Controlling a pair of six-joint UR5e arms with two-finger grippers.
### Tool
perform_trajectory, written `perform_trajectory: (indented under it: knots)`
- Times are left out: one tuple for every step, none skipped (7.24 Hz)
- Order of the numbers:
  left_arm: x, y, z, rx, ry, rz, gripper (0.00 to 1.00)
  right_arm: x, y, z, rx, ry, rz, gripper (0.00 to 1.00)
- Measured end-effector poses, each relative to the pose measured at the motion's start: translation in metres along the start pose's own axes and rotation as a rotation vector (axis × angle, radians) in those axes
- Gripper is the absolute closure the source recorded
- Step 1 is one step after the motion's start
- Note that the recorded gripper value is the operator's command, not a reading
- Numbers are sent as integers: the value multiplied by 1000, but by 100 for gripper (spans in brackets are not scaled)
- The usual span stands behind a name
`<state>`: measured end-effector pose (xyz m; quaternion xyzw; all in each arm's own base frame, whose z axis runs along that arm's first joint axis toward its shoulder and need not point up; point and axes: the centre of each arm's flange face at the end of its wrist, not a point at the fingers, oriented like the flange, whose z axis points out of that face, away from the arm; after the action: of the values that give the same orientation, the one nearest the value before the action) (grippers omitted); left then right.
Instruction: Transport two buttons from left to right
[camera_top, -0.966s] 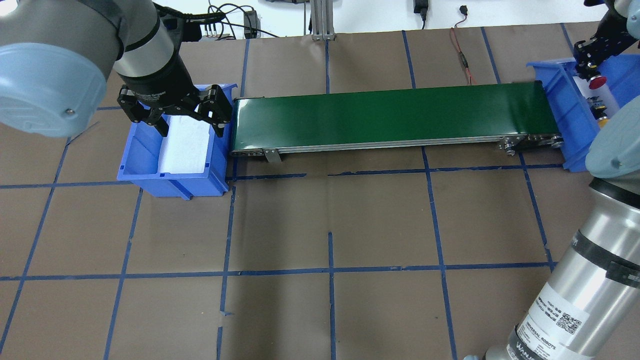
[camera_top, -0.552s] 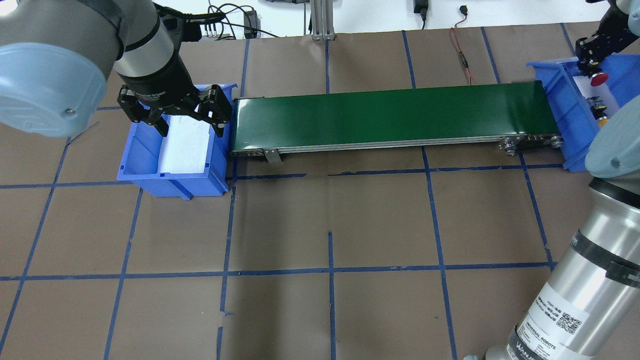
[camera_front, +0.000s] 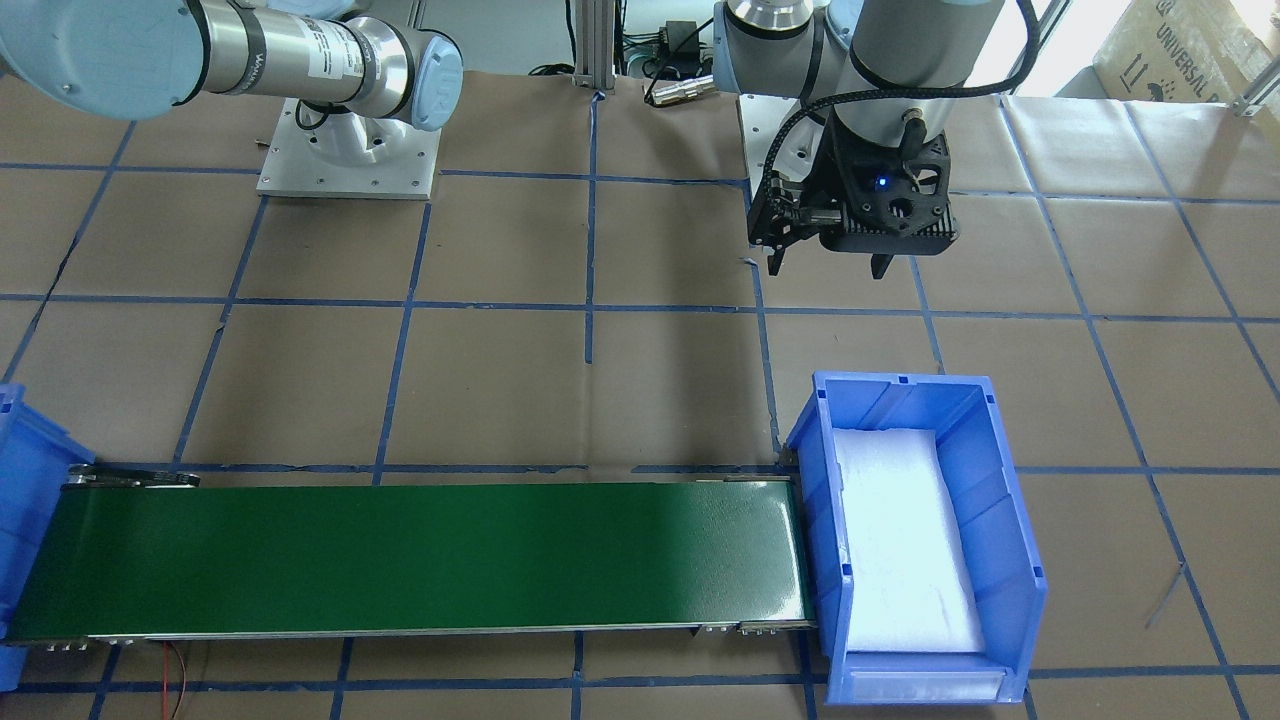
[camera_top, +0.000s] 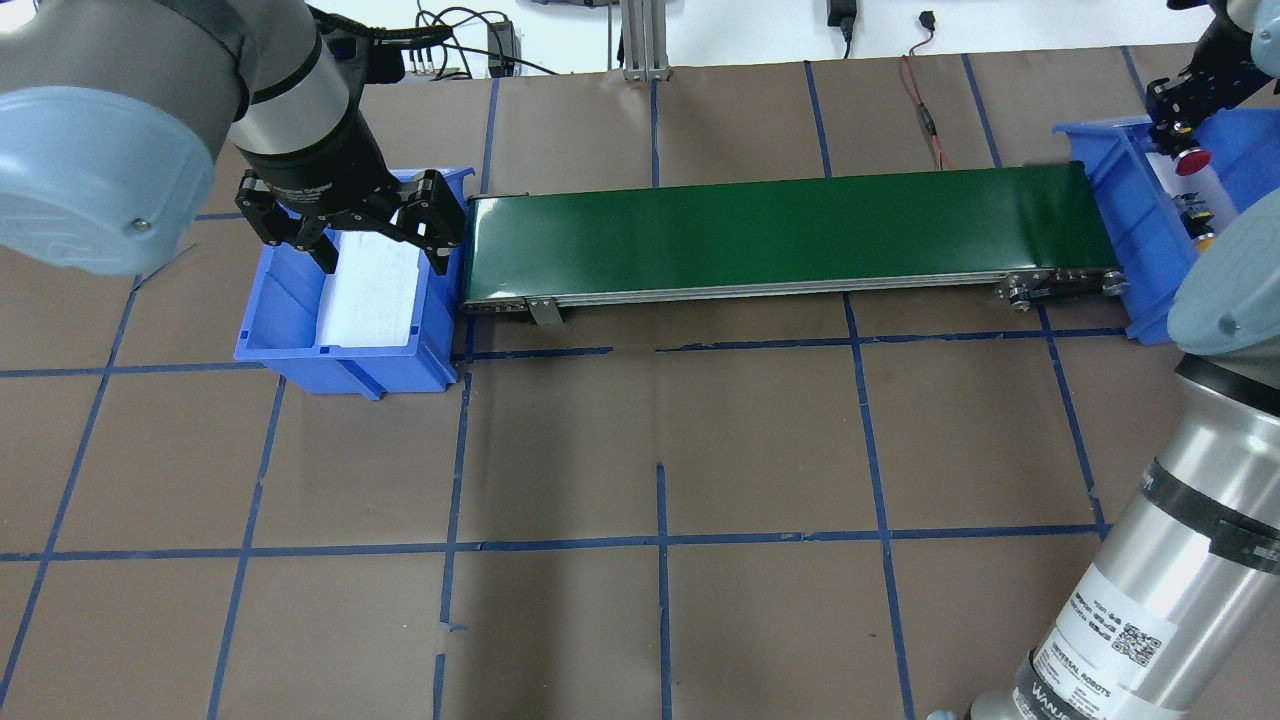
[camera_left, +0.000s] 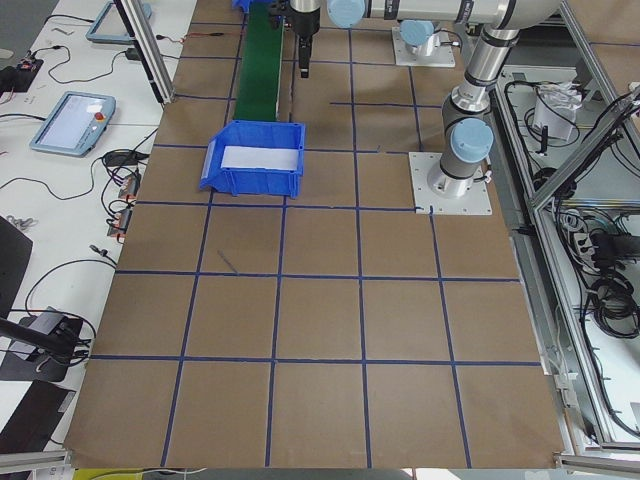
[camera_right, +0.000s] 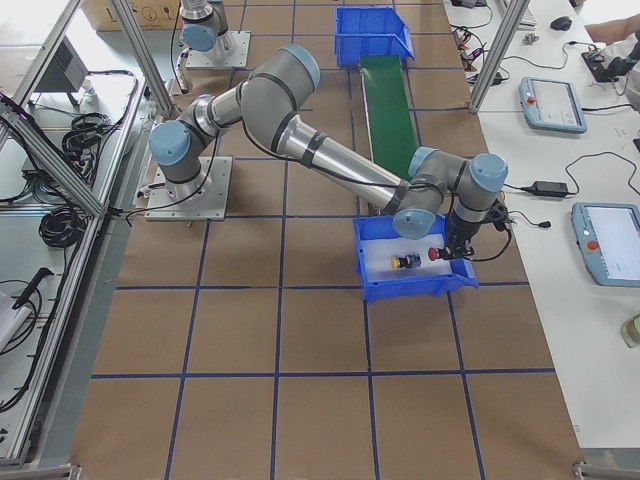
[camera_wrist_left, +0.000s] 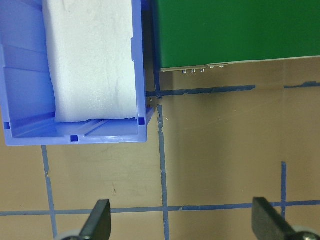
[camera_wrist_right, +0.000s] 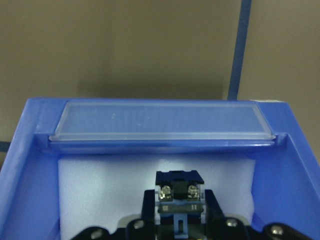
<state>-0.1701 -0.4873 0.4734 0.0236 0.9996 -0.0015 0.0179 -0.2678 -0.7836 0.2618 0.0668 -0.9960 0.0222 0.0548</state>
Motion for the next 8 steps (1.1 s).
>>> perform_trajectory:
  knots:
    - [0, 0, 0, 0, 1, 0, 0, -1, 0, 3, -3, -2, -1, 77]
    - [-1, 0, 0, 0, 3, -2, 0, -2, -1, 6, -7, -5, -1, 71]
    - [-1, 0, 0, 0, 4, -3, 0, -2, -1, 10, -11, -7, 3, 61]
    - [-2, 0, 0, 0, 4, -4, 0, -2, -1, 13, -14, -10, 9, 38]
    - [-2, -1, 0, 0, 4, -4, 0, -2, -1, 15, -16, -10, 12, 20]
    - [-2, -1, 0, 0, 4, -5, 0, -2, -1, 15, -18, -9, 13, 15]
    - [-2, -1, 0, -1, 4, -5, 0, -2, -1, 16, -21, -10, 13, 13]
    - [-2, -1, 0, -1, 3, -5, 0, -2, 0, 15, -24, -11, 12, 12]
